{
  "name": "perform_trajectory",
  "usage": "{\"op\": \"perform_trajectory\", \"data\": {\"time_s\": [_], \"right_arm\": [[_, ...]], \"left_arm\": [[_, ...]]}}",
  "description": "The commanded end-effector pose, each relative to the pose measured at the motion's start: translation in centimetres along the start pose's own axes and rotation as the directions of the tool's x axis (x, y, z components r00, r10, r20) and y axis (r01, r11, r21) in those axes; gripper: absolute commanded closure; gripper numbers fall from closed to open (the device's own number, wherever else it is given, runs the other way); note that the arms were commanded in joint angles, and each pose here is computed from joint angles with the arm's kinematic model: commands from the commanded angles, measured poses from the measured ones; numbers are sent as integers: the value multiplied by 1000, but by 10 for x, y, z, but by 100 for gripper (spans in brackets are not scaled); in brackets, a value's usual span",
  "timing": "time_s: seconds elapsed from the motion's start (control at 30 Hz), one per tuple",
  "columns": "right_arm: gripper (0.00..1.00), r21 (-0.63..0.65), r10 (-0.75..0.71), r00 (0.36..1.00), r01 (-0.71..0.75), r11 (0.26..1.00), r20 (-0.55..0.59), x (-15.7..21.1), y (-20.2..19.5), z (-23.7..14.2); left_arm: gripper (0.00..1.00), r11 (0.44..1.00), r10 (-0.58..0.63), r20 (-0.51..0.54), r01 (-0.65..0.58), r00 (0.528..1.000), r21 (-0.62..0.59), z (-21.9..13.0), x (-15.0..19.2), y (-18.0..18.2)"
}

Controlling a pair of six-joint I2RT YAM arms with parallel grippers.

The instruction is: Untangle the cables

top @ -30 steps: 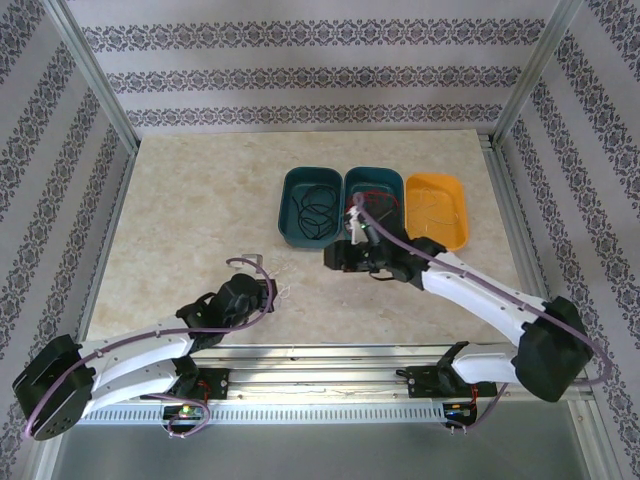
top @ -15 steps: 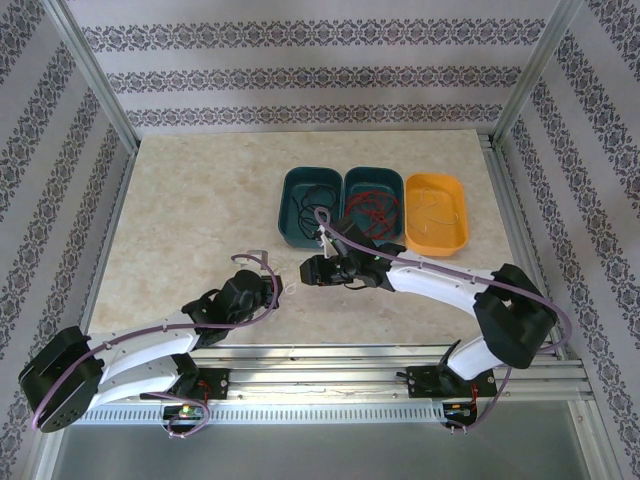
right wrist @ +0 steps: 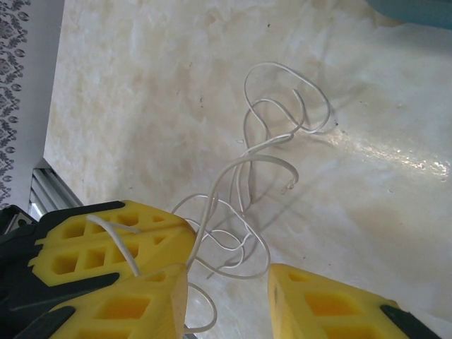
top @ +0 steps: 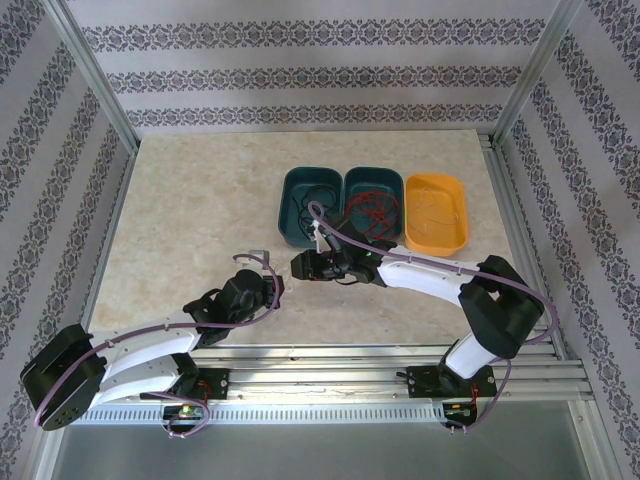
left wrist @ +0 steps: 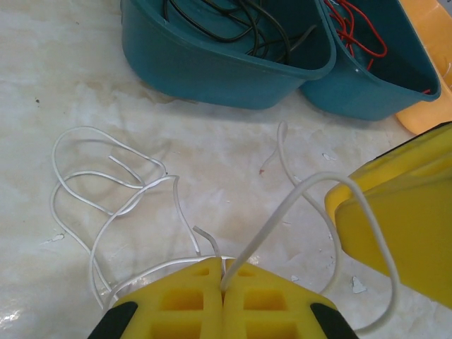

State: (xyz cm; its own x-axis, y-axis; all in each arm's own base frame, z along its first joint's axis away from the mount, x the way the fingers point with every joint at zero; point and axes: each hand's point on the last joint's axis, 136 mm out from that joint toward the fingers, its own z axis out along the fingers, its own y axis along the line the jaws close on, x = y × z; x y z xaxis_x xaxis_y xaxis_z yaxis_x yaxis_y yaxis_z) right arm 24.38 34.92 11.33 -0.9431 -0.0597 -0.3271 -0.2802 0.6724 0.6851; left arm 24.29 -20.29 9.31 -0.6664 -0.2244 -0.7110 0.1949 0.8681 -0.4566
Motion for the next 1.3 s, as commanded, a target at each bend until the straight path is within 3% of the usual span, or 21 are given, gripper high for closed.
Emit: {"op": "perform_trajectory", "data": {"time_s": [0.0,0.3,0.63,0.83,1.27], "right_arm": [[65,-58,11,1000,-10,998,24,-9,13,-6],[62,-79,21,998,-16,997,62,-14,17,-16],[66,8,-98,983,98,995,154,-12,15,-41],[66,10,-193,971,194,981,138,-4,29,-40],[66,-6,-204,975,205,979,87,2,34,-20]], "left_arm": [[100,999,-8,44,7,999,40,0,-15,-11],[100,999,-18,49,17,999,30,0,-13,-7],[100,999,-49,70,48,996,22,-7,-18,-3],[100,998,-43,71,40,997,43,-8,-22,-9],[100,997,-39,69,35,997,66,-10,-25,-15]]}}
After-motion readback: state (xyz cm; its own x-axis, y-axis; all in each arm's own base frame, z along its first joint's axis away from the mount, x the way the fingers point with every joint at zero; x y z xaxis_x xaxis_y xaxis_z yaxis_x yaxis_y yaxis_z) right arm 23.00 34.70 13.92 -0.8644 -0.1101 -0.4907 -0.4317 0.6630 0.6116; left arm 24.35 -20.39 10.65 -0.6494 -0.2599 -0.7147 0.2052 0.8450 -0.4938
